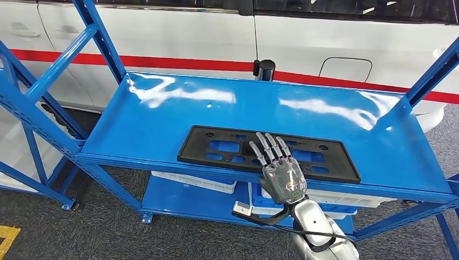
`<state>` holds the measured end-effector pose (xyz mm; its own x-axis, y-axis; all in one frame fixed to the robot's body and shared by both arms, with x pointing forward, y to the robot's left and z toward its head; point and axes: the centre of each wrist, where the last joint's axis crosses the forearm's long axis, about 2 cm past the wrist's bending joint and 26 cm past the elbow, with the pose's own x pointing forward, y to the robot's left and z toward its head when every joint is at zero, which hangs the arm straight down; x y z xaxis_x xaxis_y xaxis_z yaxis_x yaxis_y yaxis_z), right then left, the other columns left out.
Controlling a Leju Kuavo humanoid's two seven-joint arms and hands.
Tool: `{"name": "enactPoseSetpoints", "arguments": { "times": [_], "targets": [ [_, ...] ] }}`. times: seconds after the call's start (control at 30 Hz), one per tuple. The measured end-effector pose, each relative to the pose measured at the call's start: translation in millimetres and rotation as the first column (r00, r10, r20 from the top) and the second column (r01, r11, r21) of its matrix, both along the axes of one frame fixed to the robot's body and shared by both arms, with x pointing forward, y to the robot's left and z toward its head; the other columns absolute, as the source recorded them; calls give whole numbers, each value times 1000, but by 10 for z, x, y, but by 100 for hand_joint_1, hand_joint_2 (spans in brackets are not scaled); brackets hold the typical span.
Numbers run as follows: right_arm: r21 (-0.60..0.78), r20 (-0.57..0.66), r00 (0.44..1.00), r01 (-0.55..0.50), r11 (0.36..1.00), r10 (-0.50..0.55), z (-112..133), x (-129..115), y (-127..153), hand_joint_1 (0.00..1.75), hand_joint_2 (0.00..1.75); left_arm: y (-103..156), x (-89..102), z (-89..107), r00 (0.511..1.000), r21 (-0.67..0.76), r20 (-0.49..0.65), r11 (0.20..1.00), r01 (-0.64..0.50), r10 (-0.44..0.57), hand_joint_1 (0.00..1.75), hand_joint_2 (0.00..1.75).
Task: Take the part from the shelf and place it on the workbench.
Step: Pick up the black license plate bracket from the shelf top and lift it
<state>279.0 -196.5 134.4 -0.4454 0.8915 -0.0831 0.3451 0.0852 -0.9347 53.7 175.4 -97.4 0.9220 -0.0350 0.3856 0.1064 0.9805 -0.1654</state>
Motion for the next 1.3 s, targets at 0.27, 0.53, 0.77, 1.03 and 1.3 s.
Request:
{"name": "enactPoseSetpoints", "arguments": {
  "times": [0.27, 0.53, 0.77, 1.03, 1.3],
  "targets": [
    [-18, -47, 998, 37, 999, -37, -91, 35, -22, 0, 175, 0, 1, 0, 1000, 0, 1, 1000, 7, -7, 0, 175],
    [-29, -69, 996, 52, 998, -54, -99, 84, -1, 0, 175, 0, 1, 0, 1000, -4, 2, 1000, 19, -19, 0, 175],
    [-25, -80, 995, 53, 998, -55, -71, 128, 55, 0, 175, 0, 2, 0, 1000, -4, 3, 1000, 22, -22, 0, 175],
    [-24, -82, 995, 52, 998, -54, -70, 143, 75, 0, 175, 0, 2, 0, 1000, -4, 3, 1000, 22, -22, 0, 175],
    [-23, -83, 995, 51, 998, -53, -69, 144, 82, 0, 175, 0, 2, 0, 1000, -4, 3, 1000, 22, -22, 0, 175]
  ]
}}
